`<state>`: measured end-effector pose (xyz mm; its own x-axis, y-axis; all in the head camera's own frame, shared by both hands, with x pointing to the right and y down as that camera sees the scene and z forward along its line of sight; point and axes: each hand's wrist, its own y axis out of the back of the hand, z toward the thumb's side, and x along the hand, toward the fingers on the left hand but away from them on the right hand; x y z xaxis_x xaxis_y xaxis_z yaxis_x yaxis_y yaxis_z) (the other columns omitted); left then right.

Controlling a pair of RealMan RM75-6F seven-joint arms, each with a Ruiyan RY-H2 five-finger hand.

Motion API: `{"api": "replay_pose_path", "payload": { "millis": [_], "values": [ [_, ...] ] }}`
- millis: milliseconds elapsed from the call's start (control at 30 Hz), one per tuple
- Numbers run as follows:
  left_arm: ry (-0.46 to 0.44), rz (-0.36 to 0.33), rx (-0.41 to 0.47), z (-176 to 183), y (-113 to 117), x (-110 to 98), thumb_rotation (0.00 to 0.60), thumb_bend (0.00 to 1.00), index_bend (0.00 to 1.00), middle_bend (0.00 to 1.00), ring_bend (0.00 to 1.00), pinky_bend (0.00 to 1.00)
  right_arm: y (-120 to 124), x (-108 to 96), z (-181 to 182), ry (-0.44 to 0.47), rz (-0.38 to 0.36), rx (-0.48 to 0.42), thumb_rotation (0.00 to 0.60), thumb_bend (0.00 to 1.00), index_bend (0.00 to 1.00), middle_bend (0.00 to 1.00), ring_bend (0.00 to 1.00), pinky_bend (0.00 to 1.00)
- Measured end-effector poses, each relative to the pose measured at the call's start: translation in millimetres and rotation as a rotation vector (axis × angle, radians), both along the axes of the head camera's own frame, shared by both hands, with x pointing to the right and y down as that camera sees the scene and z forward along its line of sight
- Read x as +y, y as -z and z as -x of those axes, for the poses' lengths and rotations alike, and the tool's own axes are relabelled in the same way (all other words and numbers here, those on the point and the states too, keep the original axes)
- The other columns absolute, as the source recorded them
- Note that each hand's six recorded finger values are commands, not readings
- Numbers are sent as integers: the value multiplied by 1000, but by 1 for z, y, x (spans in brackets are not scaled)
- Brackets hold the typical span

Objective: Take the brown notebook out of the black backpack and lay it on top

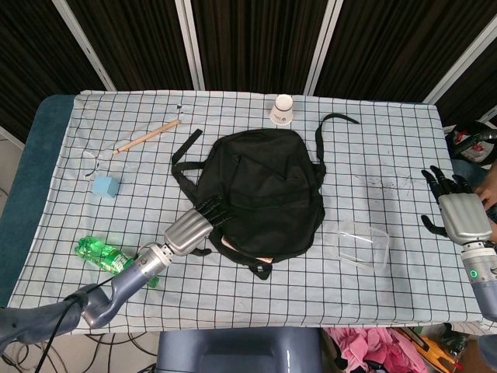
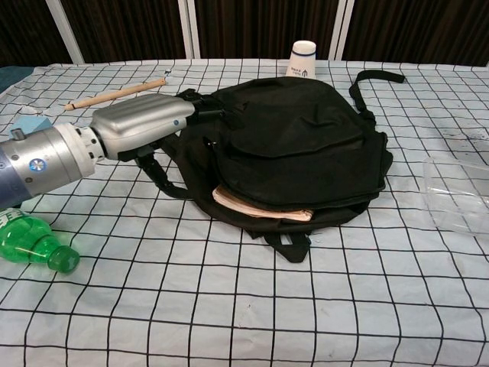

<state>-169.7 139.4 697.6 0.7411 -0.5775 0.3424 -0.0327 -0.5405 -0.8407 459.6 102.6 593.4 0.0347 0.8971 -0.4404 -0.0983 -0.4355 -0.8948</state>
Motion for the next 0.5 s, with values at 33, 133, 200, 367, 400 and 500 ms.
{"api": "replay_pose_path", "payload": {
  "millis": [33, 133, 200, 367, 400, 500],
  "values": [
    [-5, 0, -3, -4, -2, 0, 600, 101, 170, 193, 0, 0, 0, 0, 0, -1, -1, -1, 600, 284, 0, 20, 179, 95],
    [-19, 4, -12, -16, -8, -2, 600, 104, 168, 207, 0, 0, 1, 1, -1, -4, -6, -5, 600, 284, 0, 20, 178, 95],
    [-33, 5, -21, -25, -13, -2, 600, 104, 168, 214, 0, 0, 2, 1, -3, -3, -6, -2, 600, 284, 0, 20, 179, 95],
    [-52, -3, -31, -40, -23, -1, 600, 104, 166, 224, 0, 0, 4, 1, -7, -14, -15, -2, 600, 284, 0, 20, 178, 95],
    [-50, -2, -30, -42, -24, -1, 600, 104, 168, 227, 0, 0, 5, 0, -8, -17, -16, -1, 600, 284, 0, 20, 178, 95],
    [-38, 6, -16, -49, -27, -1, 600, 109, 189, 243, 0, 0, 6, -1, -11, -19, -17, 5, 600, 284, 0, 20, 179, 95]
  ]
}}
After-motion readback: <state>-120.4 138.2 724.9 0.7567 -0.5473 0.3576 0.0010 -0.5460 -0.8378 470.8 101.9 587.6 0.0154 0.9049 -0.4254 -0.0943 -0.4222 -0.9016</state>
